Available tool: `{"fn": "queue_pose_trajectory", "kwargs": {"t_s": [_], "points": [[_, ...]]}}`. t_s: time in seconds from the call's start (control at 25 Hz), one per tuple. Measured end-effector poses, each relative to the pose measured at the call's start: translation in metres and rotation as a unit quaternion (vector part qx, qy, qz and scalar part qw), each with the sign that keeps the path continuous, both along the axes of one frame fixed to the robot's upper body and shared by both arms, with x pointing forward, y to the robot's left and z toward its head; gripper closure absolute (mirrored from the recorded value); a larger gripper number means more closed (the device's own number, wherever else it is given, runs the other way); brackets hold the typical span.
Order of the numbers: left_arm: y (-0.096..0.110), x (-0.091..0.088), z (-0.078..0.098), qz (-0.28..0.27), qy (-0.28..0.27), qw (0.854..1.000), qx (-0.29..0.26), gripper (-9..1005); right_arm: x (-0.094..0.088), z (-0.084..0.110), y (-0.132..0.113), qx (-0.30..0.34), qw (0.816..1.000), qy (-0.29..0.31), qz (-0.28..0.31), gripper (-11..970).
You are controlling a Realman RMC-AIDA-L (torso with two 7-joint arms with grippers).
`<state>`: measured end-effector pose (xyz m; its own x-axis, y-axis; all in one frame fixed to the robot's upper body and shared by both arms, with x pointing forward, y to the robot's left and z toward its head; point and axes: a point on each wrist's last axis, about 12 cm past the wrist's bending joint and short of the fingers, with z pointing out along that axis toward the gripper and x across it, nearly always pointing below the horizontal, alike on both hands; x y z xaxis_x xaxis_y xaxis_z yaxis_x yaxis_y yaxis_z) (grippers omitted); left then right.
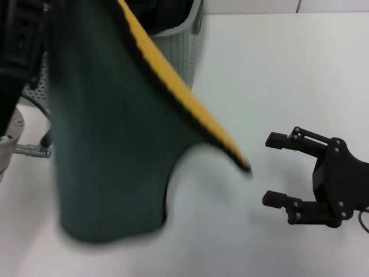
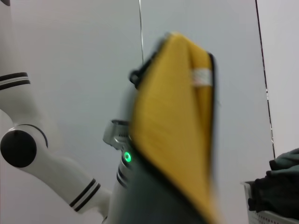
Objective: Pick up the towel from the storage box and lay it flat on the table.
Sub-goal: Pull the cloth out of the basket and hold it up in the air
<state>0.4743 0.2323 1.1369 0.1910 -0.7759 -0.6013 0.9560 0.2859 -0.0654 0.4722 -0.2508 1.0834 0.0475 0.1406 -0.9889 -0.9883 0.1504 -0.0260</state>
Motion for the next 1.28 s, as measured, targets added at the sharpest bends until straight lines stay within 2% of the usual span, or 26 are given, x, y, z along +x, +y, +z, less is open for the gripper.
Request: {"fn": "queue_pose_trajectory", "kwargs": {"t_s": [0.16,0.36,0.52,0.84,1.08,1.28], "points": [[0.0,0.002,-0.013,0.046,0.014,0.999,0.021,984,0.002,0.002,0.002,0.013,1.0,-0.008,-0.009,111],[-0.007,-0.002,-0.019,0.09,-0.01,0.995,0.04,984,0.004,0.003,0.005,0.042,0.996,-0.054,-0.053,112],[-0.011,0.0,-0.024,0.118,-0.004,0.992,0.053,985,0.011,0.002,0.012,0.039,0.995,-0.066,-0.071,112],[-0.022,0.011,-0.031,0.157,0.025,0.983,0.089,985,0.017,0.002,0.047,0.022,0.995,-0.087,-0.04,112],[-0.025,0.012,-0.034,0.169,0.026,0.98,0.098,986,0.025,-0.001,0.063,-0.013,0.991,-0.104,-0.084,112],[-0.025,0.013,-0.033,0.171,0.026,0.98,0.097,986,0.028,-0.005,0.067,-0.03,0.986,-0.117,-0.118,112]]}}
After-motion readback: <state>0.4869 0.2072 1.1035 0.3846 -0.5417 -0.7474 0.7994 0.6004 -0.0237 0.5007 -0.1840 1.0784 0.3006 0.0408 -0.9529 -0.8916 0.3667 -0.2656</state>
